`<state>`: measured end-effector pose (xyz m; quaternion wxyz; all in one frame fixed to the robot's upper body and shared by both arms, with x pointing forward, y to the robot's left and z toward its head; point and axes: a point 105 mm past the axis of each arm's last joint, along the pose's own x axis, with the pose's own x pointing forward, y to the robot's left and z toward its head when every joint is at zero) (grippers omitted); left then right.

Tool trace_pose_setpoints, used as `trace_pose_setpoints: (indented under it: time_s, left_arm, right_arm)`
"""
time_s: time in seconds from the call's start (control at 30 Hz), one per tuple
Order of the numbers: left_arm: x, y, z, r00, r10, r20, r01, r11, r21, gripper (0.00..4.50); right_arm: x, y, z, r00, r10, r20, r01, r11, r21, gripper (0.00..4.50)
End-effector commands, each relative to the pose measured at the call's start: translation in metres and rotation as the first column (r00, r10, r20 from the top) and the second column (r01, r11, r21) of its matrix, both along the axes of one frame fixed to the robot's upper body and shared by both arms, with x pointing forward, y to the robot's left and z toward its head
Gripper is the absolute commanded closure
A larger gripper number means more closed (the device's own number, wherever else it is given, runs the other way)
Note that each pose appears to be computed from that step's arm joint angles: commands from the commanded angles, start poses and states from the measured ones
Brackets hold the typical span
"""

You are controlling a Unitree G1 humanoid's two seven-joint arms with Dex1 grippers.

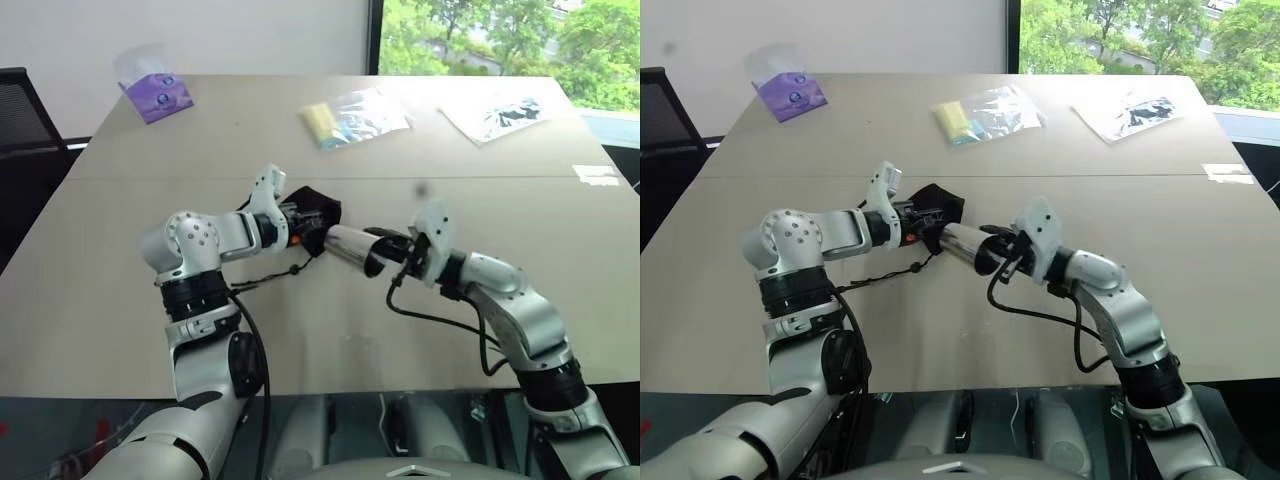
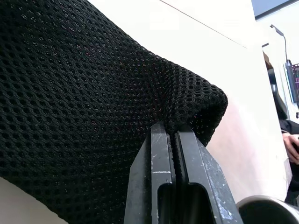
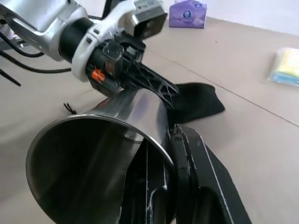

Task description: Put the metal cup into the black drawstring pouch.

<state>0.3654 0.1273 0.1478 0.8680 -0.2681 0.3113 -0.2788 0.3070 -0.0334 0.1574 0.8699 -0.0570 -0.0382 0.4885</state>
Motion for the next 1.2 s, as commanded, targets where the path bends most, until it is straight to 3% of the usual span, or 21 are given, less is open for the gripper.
trace_pose_setpoints:
  time_s: [0.03,0.17,0.33,0.57,0.8,0.87,0.97,1.2]
  left_arm:
    - [-0.001,-0.002,0.011,0.998,-0.043,0.05,0.042,0.999,0.023,4.5]
    - [-0.005,-0.008,0.012,0.996,-0.07,0.061,0.068,0.997,0.032,4.5]
    - [-0.009,-0.014,0.013,0.992,-0.095,0.084,0.092,0.995,0.039,4.5]
    - [-0.014,-0.016,0.01,0.989,-0.112,0.094,0.107,0.992,0.059,4.5]
    - [-0.02,-0.021,0.008,0.982,-0.15,0.118,0.137,0.985,0.108,4.5]
    - [-0.022,-0.024,0.011,0.974,-0.177,0.141,0.158,0.978,0.14,4.5]
    - [-0.028,-0.033,0.02,0.958,-0.228,0.175,0.202,0.967,0.152,4.5]
    - [-0.033,-0.049,0.045,0.932,-0.256,0.256,0.232,0.965,0.121,4.5]
  right_arm:
    - [0.007,0.002,0.016,0.998,-0.024,0.051,0.021,0.998,0.065,4.47]
    - [0.012,0.013,0.021,0.999,0.0,0.048,-0.006,0.994,0.112,4.47]
    - [0.023,0.026,-0.001,1.0,0.008,-0.009,-0.007,0.993,0.122,4.47]
    - [0.045,0.015,-0.056,0.992,-0.117,-0.037,0.115,0.992,-0.056,4.47]
    - [0.055,0.007,-0.069,0.98,-0.197,0.017,0.197,0.969,-0.151,4.47]
    - [0.057,0.011,-0.065,0.981,-0.194,0.0,0.193,0.974,-0.115,4.47]
    - [0.058,0.023,-0.046,0.977,-0.174,-0.124,0.182,0.982,0.053,4.47]
    - [0.069,0.053,-0.024,0.92,-0.121,-0.373,0.239,0.927,0.29,4.47]
